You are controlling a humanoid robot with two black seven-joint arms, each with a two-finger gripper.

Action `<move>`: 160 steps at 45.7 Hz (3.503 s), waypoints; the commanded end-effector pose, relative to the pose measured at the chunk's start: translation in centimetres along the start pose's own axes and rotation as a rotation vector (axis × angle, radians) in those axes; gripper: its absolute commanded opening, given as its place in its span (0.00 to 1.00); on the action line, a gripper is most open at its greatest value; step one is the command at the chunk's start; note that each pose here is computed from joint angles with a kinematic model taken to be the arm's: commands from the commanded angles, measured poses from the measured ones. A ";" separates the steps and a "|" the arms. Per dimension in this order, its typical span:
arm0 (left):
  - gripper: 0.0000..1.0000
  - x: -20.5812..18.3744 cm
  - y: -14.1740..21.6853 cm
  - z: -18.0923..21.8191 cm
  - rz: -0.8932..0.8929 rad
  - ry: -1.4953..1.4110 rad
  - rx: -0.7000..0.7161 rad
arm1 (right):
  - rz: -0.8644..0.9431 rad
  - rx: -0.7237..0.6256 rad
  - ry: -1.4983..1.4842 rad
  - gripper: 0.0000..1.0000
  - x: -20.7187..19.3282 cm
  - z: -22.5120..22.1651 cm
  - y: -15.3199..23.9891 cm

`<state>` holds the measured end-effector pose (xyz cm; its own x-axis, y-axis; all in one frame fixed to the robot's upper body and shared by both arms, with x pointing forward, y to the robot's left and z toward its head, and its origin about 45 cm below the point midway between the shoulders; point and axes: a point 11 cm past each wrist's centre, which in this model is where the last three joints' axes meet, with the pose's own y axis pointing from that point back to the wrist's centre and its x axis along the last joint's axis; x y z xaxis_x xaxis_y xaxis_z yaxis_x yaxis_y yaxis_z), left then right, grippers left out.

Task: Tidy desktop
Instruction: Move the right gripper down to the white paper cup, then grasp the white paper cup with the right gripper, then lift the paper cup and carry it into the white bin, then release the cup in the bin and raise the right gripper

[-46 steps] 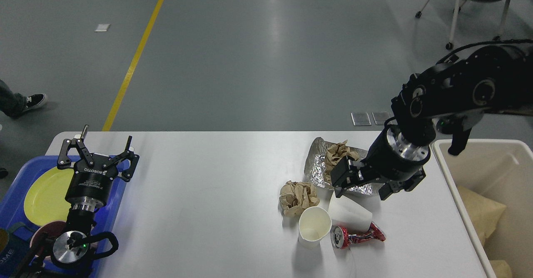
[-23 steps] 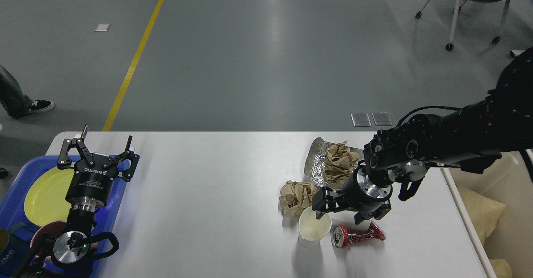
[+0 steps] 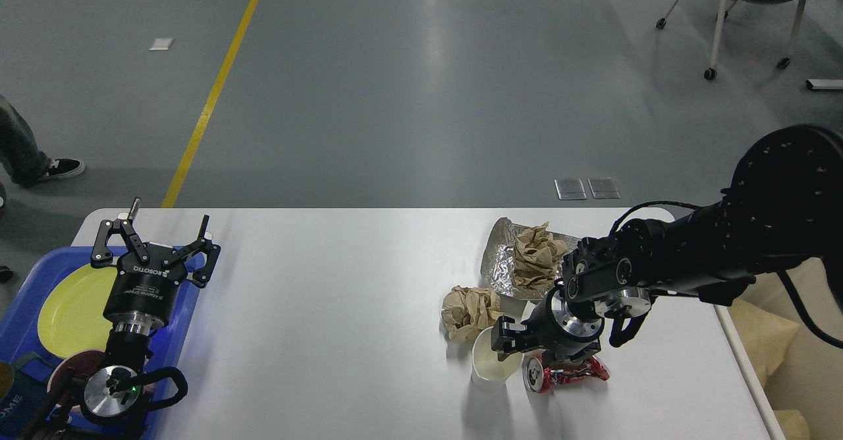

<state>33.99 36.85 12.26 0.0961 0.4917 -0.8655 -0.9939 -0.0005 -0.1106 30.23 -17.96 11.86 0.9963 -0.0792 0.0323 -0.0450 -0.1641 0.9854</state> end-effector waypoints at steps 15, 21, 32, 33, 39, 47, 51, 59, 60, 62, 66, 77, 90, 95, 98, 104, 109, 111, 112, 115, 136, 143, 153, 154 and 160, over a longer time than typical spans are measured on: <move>0.96 0.0 0.0 0.0 0.000 0.000 0.000 | -0.012 0.013 -0.007 0.00 -0.6 -0.3 -0.4; 0.97 0.0 0.0 0.0 0.000 0.000 0.000 | -0.026 0.020 -0.025 0.00 -0.7 -0.4 -0.3; 0.96 0.0 0.0 0.0 0.000 0.001 -0.001 | -0.025 0.020 -0.028 0.00 -0.6 -0.4 -0.1; 0.96 0.0 0.0 0.0 0.000 0.000 0.000 | -0.023 0.020 -0.028 0.00 -0.5 -0.5 0.0; 0.96 0.0 0.0 0.0 0.000 0.000 0.000 | -0.050 0.019 -0.021 0.00 -0.3 -0.5 1.2; 0.96 0.0 0.0 0.0 0.000 0.000 0.000 | -0.075 0.004 -0.013 0.00 1.2 0.0 6.7; 0.96 -0.1 -0.1 0.0 -0.002 0.000 0.000 | -0.068 -0.039 0.030 0.00 1.6 -0.1 10.3; 0.96 0.0 0.0 0.0 0.000 0.000 0.000 | -0.043 -0.115 0.091 0.00 2.5 -1.1 17.6; 0.96 0.0 0.0 0.0 0.000 0.000 0.000 | -0.036 -0.122 0.098 0.00 2.5 -1.3 18.6; 0.96 0.0 0.0 0.0 0.000 0.000 0.000 | -0.019 -0.132 0.110 0.00 2.5 -1.7 20.6; 0.96 0.0 0.0 0.0 0.000 0.000 0.000 | 0.016 -0.135 0.133 0.00 2.0 -2.6 23.9; 0.96 0.0 0.0 0.0 0.000 0.000 0.000 | 0.077 -0.128 0.136 0.00 1.5 -3.1 28.2; 0.96 0.0 0.0 0.0 0.000 0.000 0.000 | 0.108 -0.181 -0.007 0.00 3.5 2.1 28.2; 0.96 0.0 0.0 0.0 0.000 0.000 0.000 | 0.158 -0.190 -0.130 0.00 5.1 6.7 28.8; 0.96 0.0 0.0 0.0 0.000 0.000 0.000 | 0.184 -0.202 -0.214 0.00 6.0 10.2 28.7; 0.96 0.0 0.0 0.0 0.000 0.000 0.000 | 0.206 -0.240 -0.360 0.00 7.3 17.4 27.3; 0.96 0.0 0.0 0.0 0.000 0.000 0.000 | 0.238 -0.273 -0.459 0.00 7.8 23.5 25.6; 0.96 0.0 0.0 0.0 0.000 0.001 -0.001 | 0.256 -0.295 -0.500 0.00 7.7 26.1 24.9; 0.96 0.0 0.0 0.0 0.000 0.000 0.000 | 0.266 -0.306 -0.516 0.00 7.7 27.2 24.6; 0.96 0.0 0.0 0.0 0.000 0.000 0.000 | 0.299 -0.320 -0.560 0.00 7.6 30.0 23.7; 0.96 0.0 0.0 0.0 0.000 0.000 0.000 | 0.588 -0.511 -0.708 0.00 0.7 42.1 9.0; 0.97 0.0 0.0 0.0 0.000 0.000 0.000 | 0.697 -0.574 -0.681 0.00 -1.5 42.5 3.8; 0.96 0.0 0.0 0.0 0.000 0.000 0.000 | 0.759 -0.559 -0.707 0.00 -4.0 40.6 -1.9; 0.96 0.0 0.0 0.0 0.000 0.000 -0.002 | 0.763 -0.561 -0.705 0.00 -4.1 40.5 -2.1; 0.96 0.0 0.0 0.0 0.000 0.000 0.000 | 0.765 -0.559 -0.699 0.00 -4.1 40.2 -2.5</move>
<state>34.00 36.85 12.27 0.0962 0.4916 -0.8655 -0.9938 -0.0007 -0.1108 23.44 -57.16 3.00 0.4586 -0.5230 0.7184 -0.3989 0.6012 0.6924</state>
